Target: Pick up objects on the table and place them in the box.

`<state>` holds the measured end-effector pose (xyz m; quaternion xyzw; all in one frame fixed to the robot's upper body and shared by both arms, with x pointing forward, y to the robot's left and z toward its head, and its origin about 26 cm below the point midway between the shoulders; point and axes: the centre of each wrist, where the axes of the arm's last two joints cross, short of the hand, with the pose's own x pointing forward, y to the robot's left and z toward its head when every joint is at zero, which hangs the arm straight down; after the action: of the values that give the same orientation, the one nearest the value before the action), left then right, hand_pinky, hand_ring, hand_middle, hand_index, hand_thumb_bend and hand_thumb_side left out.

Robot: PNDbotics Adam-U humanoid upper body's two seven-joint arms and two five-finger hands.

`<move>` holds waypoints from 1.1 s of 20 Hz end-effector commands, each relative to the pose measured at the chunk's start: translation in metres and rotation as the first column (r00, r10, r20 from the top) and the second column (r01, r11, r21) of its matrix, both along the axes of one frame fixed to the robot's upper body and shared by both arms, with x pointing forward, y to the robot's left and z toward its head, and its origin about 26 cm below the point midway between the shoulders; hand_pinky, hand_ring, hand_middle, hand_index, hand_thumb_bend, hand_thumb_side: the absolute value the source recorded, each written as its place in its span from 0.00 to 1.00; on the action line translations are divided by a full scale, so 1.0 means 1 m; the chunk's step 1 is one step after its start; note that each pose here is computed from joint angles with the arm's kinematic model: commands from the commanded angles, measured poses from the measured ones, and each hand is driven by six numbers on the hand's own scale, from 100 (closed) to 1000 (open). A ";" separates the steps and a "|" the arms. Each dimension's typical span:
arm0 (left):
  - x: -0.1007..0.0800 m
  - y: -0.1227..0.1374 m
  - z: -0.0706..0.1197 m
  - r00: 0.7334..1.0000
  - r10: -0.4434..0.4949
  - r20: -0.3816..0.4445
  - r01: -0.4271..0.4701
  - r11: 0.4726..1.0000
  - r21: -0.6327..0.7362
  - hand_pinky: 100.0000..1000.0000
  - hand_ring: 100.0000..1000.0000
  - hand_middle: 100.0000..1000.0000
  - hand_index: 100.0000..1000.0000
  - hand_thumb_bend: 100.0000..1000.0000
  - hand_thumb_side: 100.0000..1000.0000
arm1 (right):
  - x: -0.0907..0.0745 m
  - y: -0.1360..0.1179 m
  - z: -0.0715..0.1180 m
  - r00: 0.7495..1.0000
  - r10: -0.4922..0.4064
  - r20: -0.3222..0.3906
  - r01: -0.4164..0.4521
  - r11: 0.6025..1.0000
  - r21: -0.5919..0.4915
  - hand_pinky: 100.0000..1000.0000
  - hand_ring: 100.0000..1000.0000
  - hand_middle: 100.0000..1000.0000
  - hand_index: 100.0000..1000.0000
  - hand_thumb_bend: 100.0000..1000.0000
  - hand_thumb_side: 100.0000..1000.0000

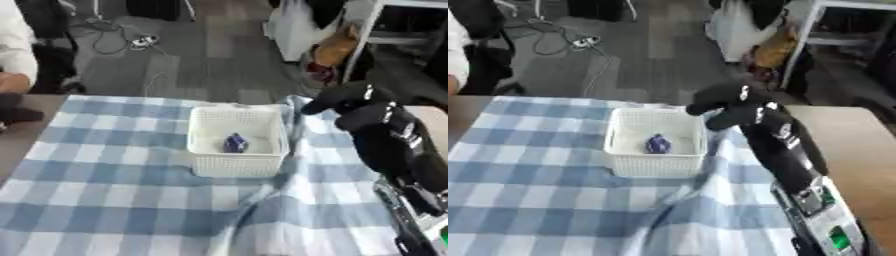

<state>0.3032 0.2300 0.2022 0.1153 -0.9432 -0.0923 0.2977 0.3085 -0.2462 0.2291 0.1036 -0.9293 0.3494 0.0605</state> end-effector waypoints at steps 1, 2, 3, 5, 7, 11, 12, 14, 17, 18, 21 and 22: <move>-0.002 0.004 0.007 0.999 0.016 0.029 -0.016 1.000 0.011 0.68 0.53 0.93 0.69 0.00 0.76 | -0.003 -0.003 0.006 0.999 0.042 -0.011 -0.042 0.999 0.016 0.68 0.71 0.76 0.73 0.09 1.00; -0.002 0.004 0.007 0.999 0.016 0.029 -0.017 1.000 0.011 0.68 0.53 0.93 0.69 0.00 0.76 | -0.003 -0.003 0.007 0.999 0.048 -0.015 -0.048 0.999 0.020 0.68 0.71 0.76 0.73 0.08 1.00; -0.002 0.004 0.006 0.999 0.016 0.029 -0.016 1.000 0.010 0.68 0.53 0.93 0.69 0.00 0.76 | -0.003 -0.004 0.008 0.999 0.052 -0.017 -0.052 0.998 0.022 0.68 0.71 0.75 0.72 0.07 1.00; -0.002 0.004 0.006 1.000 0.013 0.028 -0.013 1.000 0.010 0.68 0.53 0.92 0.69 0.00 0.76 | -0.003 -0.005 0.009 0.998 0.054 -0.018 -0.053 0.998 0.024 0.68 0.71 0.75 0.72 0.06 1.00; -0.002 0.003 0.006 1.000 0.008 0.027 -0.008 1.000 0.009 0.68 0.53 0.92 0.69 0.00 0.76 | -0.003 -0.007 0.009 0.998 0.050 -0.023 -0.050 0.998 0.025 0.68 0.70 0.75 0.71 0.05 1.00; -0.002 0.002 0.006 1.000 0.001 0.026 -0.001 1.000 0.007 0.68 0.53 0.92 0.69 0.00 0.76 | -0.003 -0.009 0.010 0.999 0.046 -0.019 -0.045 0.999 0.030 0.68 0.70 0.74 0.71 0.03 1.00; -0.002 0.002 0.006 1.000 0.000 0.026 0.000 1.000 0.007 0.68 0.53 0.92 0.69 0.00 0.76 | -0.003 -0.009 0.010 0.999 0.045 -0.018 -0.044 0.999 0.031 0.68 0.70 0.74 0.71 0.03 1.00; -0.002 0.002 0.007 1.000 -0.001 0.027 0.001 1.000 0.006 0.68 0.53 0.92 0.69 0.00 0.76 | -0.003 -0.010 0.009 0.999 0.042 -0.018 -0.042 0.999 0.031 0.68 0.70 0.74 0.70 0.02 1.00; -0.002 0.002 0.007 1.000 -0.002 0.027 0.002 1.000 0.005 0.68 0.53 0.92 0.69 0.00 0.76 | -0.003 -0.010 0.009 0.999 0.036 -0.015 -0.036 0.999 0.027 0.68 0.69 0.74 0.70 0.01 1.00; -0.002 0.002 0.007 1.000 -0.002 0.028 0.001 1.000 0.004 0.68 0.53 0.92 0.69 0.00 0.76 | -0.003 -0.010 0.009 0.999 0.035 -0.014 -0.035 0.999 0.025 0.68 0.69 0.74 0.70 0.01 1.00; -0.002 0.002 0.007 1.000 0.000 0.031 0.000 1.000 0.002 0.68 0.53 0.92 0.69 0.00 0.76 | -0.003 -0.010 0.008 0.999 0.031 -0.012 -0.031 0.999 0.024 0.68 0.69 0.74 0.69 0.00 1.00; -0.002 0.002 0.007 0.999 0.000 0.033 0.000 1.000 0.002 0.68 0.53 0.92 0.69 0.00 0.76 | -0.003 -0.010 0.008 1.000 0.029 -0.011 -0.029 0.999 0.023 0.68 0.69 0.74 0.69 0.00 1.00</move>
<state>0.3029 0.2308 0.2008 0.1165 -0.9431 -0.0913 0.2976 0.3086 -0.2527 0.2305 0.1297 -0.9323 0.3303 0.0704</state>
